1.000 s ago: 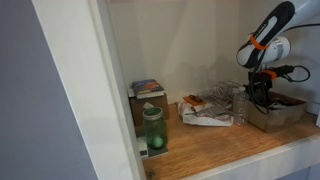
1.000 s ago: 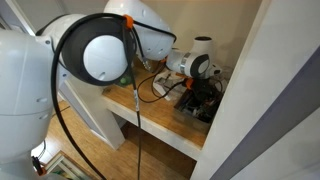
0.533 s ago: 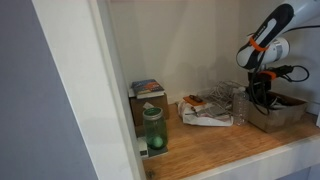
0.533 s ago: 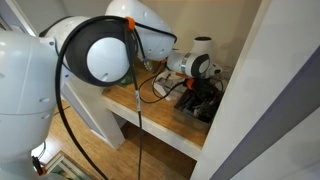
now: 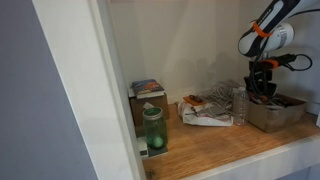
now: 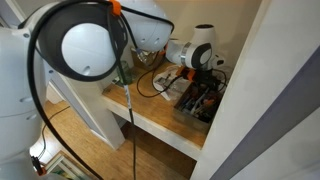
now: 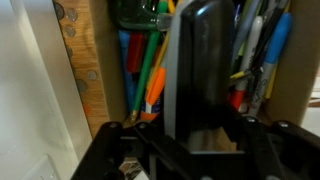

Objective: Remove the black object from the box

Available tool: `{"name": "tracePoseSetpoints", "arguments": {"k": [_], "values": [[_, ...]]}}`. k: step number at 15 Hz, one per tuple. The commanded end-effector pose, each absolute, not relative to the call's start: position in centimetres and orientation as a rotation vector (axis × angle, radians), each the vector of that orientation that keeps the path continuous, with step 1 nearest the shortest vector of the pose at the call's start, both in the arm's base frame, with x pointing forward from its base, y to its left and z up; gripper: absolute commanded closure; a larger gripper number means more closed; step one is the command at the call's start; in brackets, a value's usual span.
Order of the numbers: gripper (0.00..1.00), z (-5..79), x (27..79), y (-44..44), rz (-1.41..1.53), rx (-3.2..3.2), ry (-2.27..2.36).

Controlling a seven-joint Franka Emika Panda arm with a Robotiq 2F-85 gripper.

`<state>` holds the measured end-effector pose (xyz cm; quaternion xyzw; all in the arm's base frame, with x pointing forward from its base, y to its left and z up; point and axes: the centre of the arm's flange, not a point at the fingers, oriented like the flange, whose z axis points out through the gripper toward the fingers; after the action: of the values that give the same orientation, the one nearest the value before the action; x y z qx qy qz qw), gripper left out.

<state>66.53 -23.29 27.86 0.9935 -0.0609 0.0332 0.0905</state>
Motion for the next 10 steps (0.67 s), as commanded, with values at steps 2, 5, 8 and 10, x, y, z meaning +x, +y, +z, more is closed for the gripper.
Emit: {"name": "tracePoseSetpoints", "arguments": {"k": [2,5,8,10], "values": [[0.74,31.9,63.8,-21.6,0.095,3.012,-0.142],[0.74,33.3,62.3,-19.9,0.093,3.073,-0.063],[0.74,34.4,60.8,-16.7,0.108,3.141,0.030],[0.74,35.0,59.9,-14.2,0.129,3.158,0.066]]}}
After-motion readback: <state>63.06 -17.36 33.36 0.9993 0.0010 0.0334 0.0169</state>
